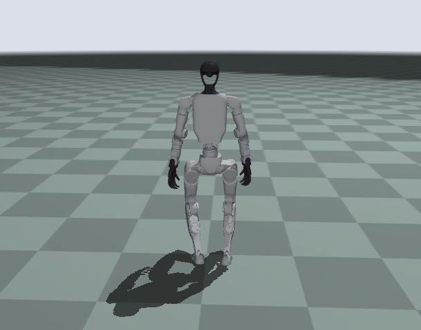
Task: Sport exercise
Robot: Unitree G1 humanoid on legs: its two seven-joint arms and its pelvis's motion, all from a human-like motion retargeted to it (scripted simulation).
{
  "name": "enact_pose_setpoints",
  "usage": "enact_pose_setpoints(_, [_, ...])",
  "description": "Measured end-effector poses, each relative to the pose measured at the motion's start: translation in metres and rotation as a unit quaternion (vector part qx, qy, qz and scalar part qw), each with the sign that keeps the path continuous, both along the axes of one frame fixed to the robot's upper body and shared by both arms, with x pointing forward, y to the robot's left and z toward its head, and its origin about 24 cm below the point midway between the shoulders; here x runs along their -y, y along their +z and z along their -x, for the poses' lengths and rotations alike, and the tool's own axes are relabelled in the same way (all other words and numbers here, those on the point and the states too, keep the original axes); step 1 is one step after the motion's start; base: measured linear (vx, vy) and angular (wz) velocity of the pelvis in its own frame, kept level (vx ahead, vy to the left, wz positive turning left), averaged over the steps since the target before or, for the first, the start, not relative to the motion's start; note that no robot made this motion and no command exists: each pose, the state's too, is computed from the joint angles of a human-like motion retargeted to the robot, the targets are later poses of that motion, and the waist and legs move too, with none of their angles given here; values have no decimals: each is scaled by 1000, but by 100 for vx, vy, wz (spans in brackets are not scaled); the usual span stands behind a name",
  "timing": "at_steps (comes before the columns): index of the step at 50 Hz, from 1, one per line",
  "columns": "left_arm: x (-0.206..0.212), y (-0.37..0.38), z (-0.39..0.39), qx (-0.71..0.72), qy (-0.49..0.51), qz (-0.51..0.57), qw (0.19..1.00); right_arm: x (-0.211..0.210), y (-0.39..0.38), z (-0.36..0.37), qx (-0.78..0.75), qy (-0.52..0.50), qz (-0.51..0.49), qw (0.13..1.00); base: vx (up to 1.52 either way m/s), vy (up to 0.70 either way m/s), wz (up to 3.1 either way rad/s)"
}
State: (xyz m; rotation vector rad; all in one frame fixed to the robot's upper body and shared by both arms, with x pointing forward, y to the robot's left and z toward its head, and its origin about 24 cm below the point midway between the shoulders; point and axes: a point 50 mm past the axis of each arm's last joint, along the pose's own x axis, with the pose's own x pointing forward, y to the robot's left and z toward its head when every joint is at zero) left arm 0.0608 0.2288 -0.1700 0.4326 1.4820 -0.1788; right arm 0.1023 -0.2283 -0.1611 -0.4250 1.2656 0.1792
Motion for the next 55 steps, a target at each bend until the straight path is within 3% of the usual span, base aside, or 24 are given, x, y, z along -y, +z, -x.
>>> enact_pose_setpoints(5, [-12,5,-15,38,34,-20,998,9,3,-4,11,-18,22,1000,5,-2,-1])
enact_pose_setpoints(14, [3,1,-13,70,130,19,989,25,4,12,-5,-52,20,998,5,-2,-2])
enact_pose_setpoints(27, [1,1,-10,50,69,2,996,9,5,-9,29,-31,10,999,-3,-2,-7])
enact_pose_setpoints(32, [1,2,-16,69,94,5,993,-1,0,-2,18,-22,4,1000,2,-8,-2])
enact_pose_setpoints(38, [1,0,-5,59,119,21,991,11,0,17,-12,-19,5,1000,3,-5,15])
enact_pose_setpoints(49, [-26,8,-10,64,46,-40,996,24,10,-10,43,-18,44,998,0,-2,1])
enact_pose_setpoints(55, [-4,3,-15,78,62,11,995,10,6,-9,38,-15,7,999,1,-7,15])
